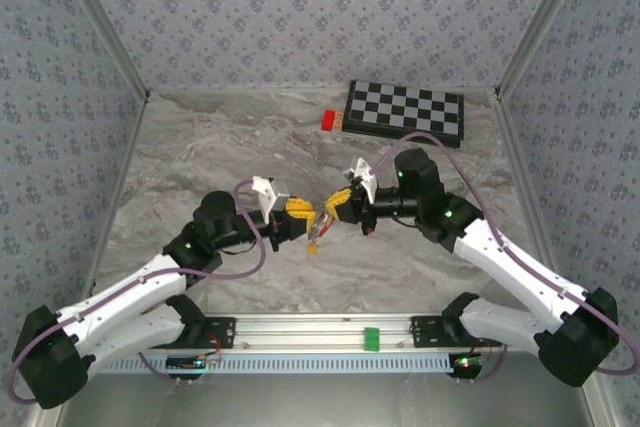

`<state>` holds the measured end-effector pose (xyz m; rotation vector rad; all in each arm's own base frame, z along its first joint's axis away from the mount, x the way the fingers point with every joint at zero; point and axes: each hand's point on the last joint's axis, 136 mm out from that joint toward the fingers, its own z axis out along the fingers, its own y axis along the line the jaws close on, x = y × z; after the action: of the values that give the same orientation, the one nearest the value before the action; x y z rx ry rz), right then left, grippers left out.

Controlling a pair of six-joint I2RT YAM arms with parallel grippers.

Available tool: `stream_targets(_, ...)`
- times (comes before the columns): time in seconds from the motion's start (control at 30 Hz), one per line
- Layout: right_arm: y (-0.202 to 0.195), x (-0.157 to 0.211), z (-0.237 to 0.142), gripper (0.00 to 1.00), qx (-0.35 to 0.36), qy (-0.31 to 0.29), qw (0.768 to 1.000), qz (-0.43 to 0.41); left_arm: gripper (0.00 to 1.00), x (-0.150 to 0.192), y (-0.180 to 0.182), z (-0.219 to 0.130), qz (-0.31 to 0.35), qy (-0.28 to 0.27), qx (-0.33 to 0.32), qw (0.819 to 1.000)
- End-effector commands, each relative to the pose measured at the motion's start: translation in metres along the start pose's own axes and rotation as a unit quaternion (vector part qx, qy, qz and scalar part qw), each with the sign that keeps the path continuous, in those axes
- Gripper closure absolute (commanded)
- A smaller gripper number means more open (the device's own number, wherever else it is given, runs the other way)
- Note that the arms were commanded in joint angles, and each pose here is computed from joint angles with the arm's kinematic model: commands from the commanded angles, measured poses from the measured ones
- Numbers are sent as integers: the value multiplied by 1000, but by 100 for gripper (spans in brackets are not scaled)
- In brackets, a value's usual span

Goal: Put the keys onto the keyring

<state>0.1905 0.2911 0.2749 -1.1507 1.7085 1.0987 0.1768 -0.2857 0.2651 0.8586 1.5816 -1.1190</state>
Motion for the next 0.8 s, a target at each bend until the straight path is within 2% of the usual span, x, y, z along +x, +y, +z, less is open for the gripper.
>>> stream_targets(0.0,11,11,0,100,-36,43,998,-6,76,-20,-10,-6,32,-16,16,999)
stream_targets(0.3,13,15,9,100,-54,59,997,-11,75,-14,-15,-8,47,12,28,998)
stream_targets(0.77,28,8,9,100,-85,47,995,-30,75,-6,-16,1,39,34,50,997)
